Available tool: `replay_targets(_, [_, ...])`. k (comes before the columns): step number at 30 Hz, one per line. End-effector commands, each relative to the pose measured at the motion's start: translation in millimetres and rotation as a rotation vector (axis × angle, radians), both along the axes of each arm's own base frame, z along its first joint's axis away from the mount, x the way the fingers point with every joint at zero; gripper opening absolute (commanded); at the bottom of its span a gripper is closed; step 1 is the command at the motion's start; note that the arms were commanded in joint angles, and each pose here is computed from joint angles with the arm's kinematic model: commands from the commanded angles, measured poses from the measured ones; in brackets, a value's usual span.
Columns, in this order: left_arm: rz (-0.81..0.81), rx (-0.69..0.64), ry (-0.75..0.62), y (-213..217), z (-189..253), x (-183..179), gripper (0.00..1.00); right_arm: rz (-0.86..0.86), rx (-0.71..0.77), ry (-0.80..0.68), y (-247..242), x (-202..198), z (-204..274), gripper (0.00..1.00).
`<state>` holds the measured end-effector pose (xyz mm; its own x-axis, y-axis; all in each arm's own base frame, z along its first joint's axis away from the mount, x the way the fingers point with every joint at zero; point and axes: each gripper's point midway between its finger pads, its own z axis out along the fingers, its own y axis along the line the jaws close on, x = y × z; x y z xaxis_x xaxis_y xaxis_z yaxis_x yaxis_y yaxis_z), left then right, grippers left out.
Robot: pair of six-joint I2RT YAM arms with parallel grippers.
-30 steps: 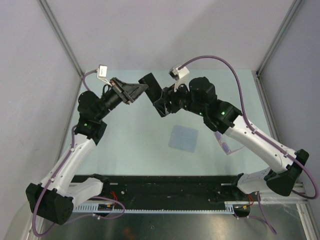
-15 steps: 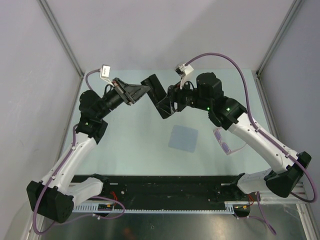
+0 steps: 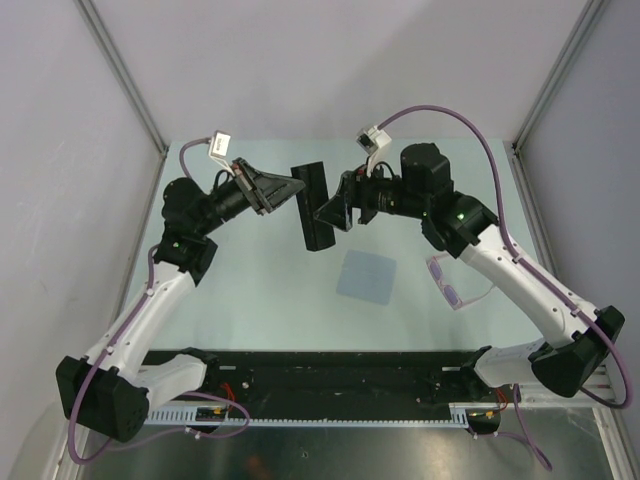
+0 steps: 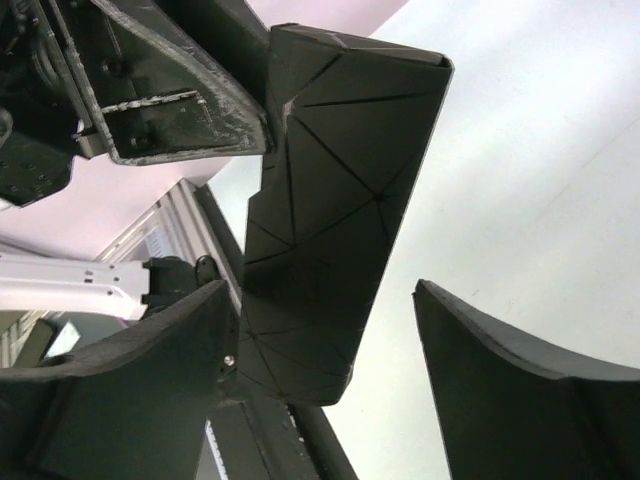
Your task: Organize the sunglasses
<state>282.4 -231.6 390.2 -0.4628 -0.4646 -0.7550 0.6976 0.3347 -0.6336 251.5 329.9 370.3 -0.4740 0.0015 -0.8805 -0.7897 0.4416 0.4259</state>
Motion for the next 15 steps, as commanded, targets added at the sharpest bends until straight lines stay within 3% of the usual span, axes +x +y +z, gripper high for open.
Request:
replay_targets(1, [0.007,-0.013,-0.081,3,19,-3,0.0,-0.094,-0.011,-0.052,1,7,5,0.86])
replay_targets(2, [0.014,-0.013,-0.077,4,18,-2,0.0,-0.117,-0.021,-0.068,2,9,5,0.92])
replay_targets(6, [0.06,-0.01,-0.068,7,14,6,0.0,-0.178,-0.016,-0.071,10,14,5,0.96])
replay_targets(15, [0.085,0.019,-0.068,10,14,9,0.0,-0.315,-0.086,-0.027,4,38,-15,0.87])
